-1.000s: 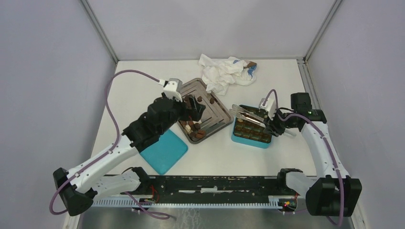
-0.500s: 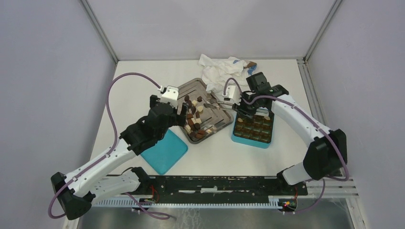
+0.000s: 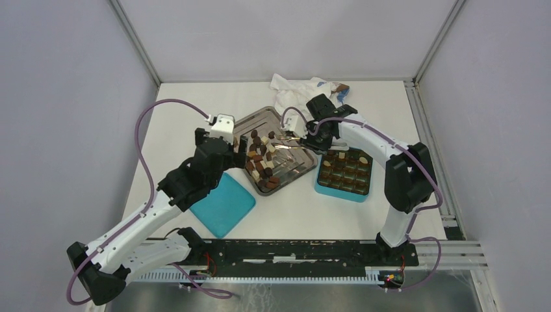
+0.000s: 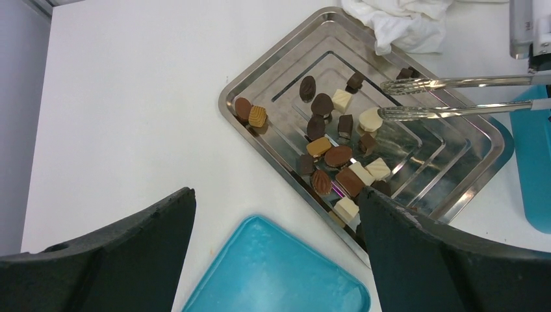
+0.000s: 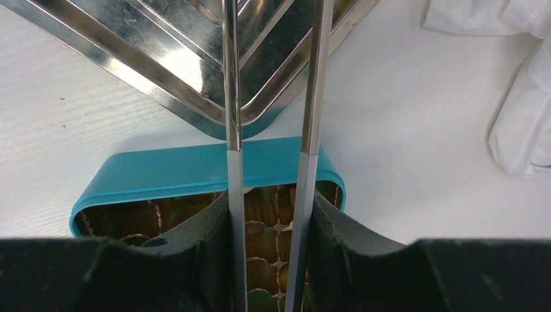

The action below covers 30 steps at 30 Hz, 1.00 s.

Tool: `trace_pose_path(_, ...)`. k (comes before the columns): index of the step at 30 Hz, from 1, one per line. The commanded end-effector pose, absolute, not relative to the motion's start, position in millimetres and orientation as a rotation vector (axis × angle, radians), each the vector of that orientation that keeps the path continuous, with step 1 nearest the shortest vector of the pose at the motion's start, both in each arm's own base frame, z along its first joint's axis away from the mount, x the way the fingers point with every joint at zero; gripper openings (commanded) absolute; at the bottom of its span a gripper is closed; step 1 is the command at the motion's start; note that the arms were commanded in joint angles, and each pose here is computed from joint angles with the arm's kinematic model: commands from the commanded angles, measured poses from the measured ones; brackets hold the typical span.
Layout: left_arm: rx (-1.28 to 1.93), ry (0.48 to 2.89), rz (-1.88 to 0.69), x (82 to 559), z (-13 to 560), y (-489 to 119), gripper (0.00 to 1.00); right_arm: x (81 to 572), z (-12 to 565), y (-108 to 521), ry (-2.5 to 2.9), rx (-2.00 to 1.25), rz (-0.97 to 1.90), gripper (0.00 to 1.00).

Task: Pack the chocolate
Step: Pick up the fake chocolate from the packing box.

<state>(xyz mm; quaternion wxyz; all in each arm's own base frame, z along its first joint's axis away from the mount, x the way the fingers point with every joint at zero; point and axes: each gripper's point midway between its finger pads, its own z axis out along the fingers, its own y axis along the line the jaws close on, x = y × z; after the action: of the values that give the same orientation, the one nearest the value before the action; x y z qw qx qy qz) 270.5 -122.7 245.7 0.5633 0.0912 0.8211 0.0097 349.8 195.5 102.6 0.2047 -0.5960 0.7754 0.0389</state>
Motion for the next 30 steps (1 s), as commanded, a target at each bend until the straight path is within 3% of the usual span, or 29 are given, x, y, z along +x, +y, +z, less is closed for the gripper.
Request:
trace_pose_path(1, 0.207, 1.884, 0.046, 273, 260, -114, 1.0, 362, 114, 200, 2.158, -1.637, 0.057, 0.43)
trace_pose_path(30, 0.212, 1.882, 0.02, 272, 261, -115, 1.0, 364, 91, 231, 2.184, -1.705, 0.197, 0.46)
